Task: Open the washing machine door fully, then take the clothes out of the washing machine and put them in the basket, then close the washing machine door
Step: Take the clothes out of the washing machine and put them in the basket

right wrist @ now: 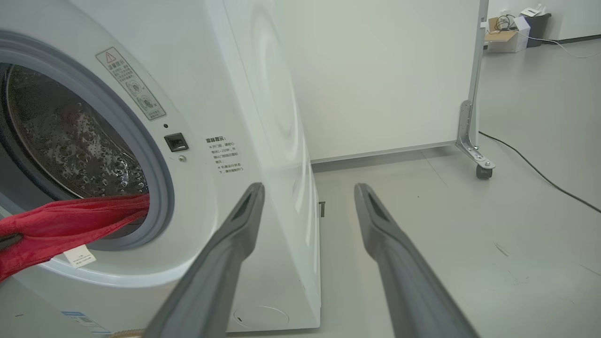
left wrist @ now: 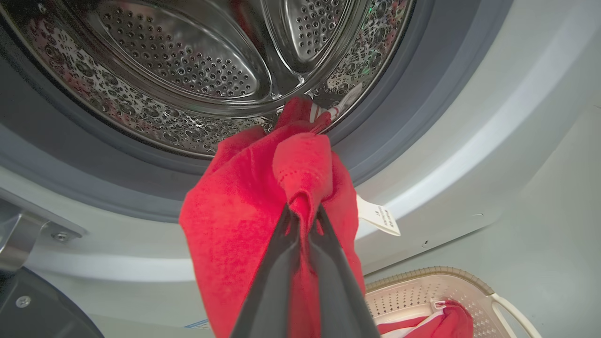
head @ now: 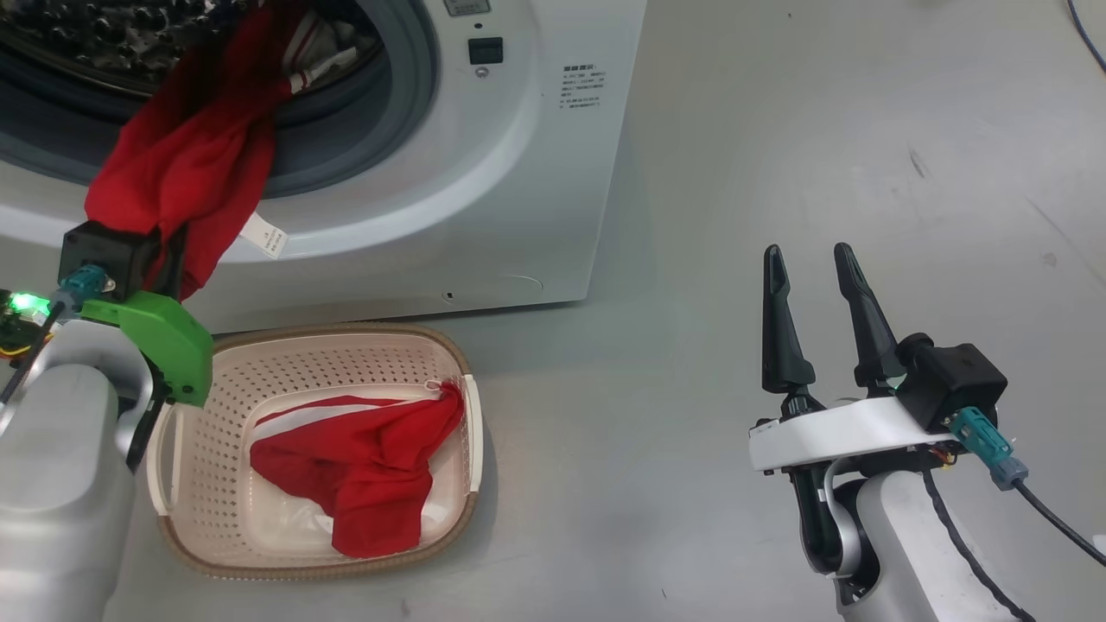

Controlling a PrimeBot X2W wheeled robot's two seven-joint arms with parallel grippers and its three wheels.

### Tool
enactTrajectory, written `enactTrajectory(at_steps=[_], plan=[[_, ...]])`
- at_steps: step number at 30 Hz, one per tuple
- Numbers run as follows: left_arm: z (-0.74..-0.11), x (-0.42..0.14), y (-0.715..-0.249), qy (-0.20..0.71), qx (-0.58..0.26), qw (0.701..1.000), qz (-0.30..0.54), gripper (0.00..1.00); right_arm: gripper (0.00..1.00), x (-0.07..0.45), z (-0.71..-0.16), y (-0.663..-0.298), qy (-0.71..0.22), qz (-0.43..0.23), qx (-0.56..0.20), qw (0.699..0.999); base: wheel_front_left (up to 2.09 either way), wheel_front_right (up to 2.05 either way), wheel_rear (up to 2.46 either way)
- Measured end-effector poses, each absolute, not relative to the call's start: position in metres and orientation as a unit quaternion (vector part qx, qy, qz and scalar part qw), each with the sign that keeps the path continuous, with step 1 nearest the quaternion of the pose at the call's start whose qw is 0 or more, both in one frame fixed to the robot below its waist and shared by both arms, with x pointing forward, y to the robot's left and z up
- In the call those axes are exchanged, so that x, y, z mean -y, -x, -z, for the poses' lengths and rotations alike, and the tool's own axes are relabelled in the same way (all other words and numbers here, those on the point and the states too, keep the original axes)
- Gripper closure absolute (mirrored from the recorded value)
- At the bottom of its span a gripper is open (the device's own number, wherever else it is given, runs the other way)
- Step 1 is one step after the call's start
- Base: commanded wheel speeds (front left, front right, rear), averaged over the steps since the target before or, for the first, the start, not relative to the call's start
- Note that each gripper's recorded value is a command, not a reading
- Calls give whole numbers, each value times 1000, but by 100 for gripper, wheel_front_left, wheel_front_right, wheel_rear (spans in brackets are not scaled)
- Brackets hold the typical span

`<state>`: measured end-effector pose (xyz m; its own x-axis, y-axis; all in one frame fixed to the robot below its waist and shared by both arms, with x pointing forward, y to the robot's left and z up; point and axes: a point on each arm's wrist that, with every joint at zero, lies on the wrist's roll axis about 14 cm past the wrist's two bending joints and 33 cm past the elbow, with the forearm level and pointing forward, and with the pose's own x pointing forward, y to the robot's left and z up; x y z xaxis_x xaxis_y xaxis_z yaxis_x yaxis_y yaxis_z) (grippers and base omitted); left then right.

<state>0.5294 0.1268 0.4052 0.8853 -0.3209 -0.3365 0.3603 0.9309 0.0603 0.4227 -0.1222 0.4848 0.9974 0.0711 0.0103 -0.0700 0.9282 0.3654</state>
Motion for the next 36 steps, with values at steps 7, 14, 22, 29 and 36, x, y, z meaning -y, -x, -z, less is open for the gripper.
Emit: enactTrajectory(at_steps=[7, 14, 22, 29, 36], plan=[[-419, -133, -513, -57, -134, 974, 172, 100, 0, 107, -489, -420, -190, -62, 1, 980, 0, 0, 0], [-427, -138, -496, -58, -120, 976, 170, 100, 0, 97, -498, -419, -193, -82, 11, 978, 0, 0, 0], [-426, -140, -475, -63, -119, 975, 176, 100, 0, 89, -502, -412, -197, -96, 13, 976, 0, 0, 0], [-443, -133, -470, -57, -90, 977, 184, 100, 0, 93, -506, -409, -198, -91, 18, 976, 0, 0, 0], [-475, -127, -476, -43, -36, 981, 184, 100, 0, 95, -506, -405, -199, -90, 18, 976, 0, 0, 0]])
